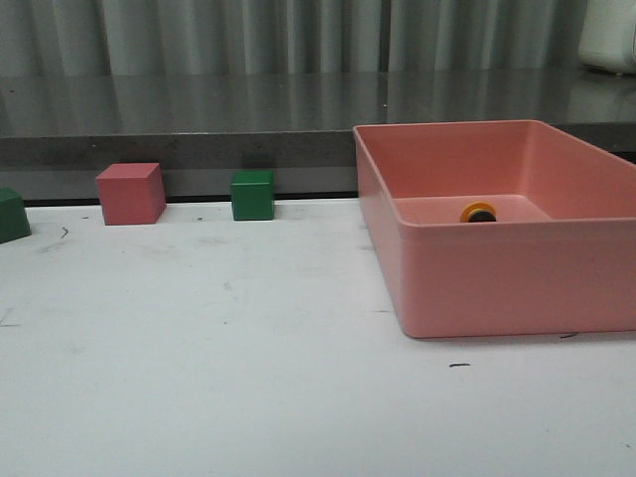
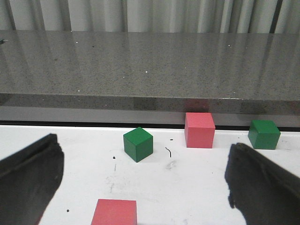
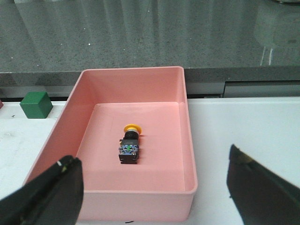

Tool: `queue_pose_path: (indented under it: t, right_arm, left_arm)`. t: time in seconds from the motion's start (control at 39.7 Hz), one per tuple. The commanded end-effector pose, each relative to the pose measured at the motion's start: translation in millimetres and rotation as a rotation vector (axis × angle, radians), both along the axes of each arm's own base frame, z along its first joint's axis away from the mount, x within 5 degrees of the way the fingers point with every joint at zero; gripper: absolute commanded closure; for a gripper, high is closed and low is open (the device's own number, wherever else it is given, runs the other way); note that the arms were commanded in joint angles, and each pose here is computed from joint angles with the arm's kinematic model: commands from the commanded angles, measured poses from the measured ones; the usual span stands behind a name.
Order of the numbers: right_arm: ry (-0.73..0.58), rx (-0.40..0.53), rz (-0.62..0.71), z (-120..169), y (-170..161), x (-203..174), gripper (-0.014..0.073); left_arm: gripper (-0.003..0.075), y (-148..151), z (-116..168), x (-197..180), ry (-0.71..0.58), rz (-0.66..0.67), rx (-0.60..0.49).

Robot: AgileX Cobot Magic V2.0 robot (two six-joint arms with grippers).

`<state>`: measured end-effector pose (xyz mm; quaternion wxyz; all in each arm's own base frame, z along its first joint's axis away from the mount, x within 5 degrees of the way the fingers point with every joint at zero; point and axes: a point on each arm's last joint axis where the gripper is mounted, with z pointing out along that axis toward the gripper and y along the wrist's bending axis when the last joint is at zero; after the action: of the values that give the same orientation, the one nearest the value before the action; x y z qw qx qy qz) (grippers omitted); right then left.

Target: Place and stand button with both arms

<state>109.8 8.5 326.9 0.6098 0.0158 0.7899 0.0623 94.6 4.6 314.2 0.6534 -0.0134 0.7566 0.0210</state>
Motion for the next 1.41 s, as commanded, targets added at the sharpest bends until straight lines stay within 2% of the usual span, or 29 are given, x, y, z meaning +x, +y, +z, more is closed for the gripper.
queue_pose_path:
  t: [0.0,0.3,0.48,0.73,0.83,0.96,1.08,1.39]
  right_arm:
    - [-0.100,-0.006,-0.009,20.8,-0.5,11.4,-0.0046]
    - [0.031,0.009,-0.002,27.5,5.8,88.8,-0.0046]
    - [0.121,0.000,0.059,25.8,24.4,140.9,-0.0046]
    - [0.409,-0.032,0.113,11.0,47.0,216.2,-0.0046]
    - [0.514,-0.033,0.116,3.5,51.6,240.7,-0.0046]
    - [0.631,0.014,0.079,-13.5,54.6,266.1,-0.0046]
    - [0.679,0.041,0.046,-28.5,56.6,286.1,-0.0046]
    - [0.770,0.035,0.036,-77.5,62.3,323.0,-0.0046]
  left_arm:
    - [0.0050,-1.3,17.2,1.8,-0.107,-0.013,-0.012]
    - [0.0050,-1.3,17.2,1.8,-0.107,-0.013,-0.012]
    - [0.0050,-1.3,17.2,1.8,-0.107,-0.013,-0.012]
    - [0.0050,-1.3,17.2,1.8,-0.107,-0.013,-0.012]
    - [0.0050,-1.3,17.2,1.8,-0.107,-0.013,-0.012]
    - [0.0050,-1.3,17.2,1.8,-0.107,-0.013,-0.012]
    - [0.0050,-1.3,17.2,1.8,-0.107,-0.013,-0.012]
    - [0.0050,-1.3,17.2,1.8,-0.107,-0.013,-0.012]
